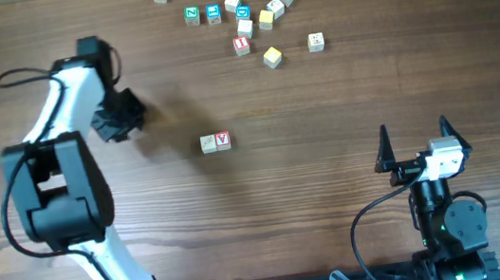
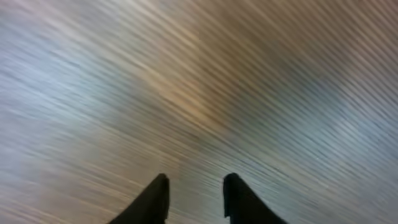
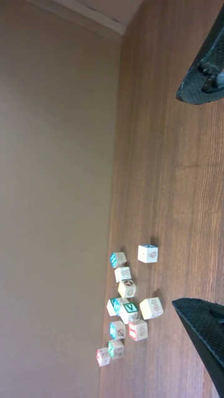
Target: Form a horizontal line
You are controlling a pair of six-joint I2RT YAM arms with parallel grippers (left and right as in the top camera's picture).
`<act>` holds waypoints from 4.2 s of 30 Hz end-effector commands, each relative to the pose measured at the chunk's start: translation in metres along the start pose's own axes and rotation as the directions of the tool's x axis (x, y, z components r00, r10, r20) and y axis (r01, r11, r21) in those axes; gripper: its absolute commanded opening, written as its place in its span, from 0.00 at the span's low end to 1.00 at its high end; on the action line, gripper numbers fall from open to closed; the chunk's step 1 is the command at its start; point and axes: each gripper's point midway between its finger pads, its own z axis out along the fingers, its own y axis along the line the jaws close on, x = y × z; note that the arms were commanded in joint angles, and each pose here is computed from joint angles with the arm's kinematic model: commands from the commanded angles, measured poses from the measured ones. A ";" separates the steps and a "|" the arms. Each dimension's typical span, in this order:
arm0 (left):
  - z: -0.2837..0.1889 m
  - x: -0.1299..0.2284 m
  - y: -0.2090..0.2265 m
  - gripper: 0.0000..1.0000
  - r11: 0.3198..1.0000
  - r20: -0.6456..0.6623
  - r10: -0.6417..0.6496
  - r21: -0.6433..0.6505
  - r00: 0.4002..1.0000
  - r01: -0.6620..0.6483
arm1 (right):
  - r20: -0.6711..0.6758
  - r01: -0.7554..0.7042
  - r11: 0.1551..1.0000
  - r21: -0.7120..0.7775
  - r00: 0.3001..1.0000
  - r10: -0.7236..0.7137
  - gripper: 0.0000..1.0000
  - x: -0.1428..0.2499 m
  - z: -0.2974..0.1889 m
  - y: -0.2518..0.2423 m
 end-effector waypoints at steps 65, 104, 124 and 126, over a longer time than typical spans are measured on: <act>-0.003 -0.034 0.068 1.00 0.982 0.045 -0.182 -0.037 0.982 0.184 | -0.850 -0.623 0.729 -0.284 0.515 0.110 1.00 -0.128 0.165 0.136; -0.003 -0.034 0.068 1.00 0.982 0.045 -0.182 -0.037 0.982 0.184 | -0.941 -0.133 0.972 -0.193 0.304 -0.145 1.00 0.114 0.088 0.360; -0.003 -0.034 0.068 1.00 0.982 0.046 -0.182 -0.037 0.982 0.184 | -0.970 -0.115 0.990 -0.078 0.238 -0.049 0.62 0.148 0.082 0.357; -0.003 -0.034 0.068 1.00 0.982 0.045 -0.182 -0.037 0.982 0.184 | -0.973 -0.121 0.992 -0.045 0.232 -0.016 0.64 0.148 0.081 0.357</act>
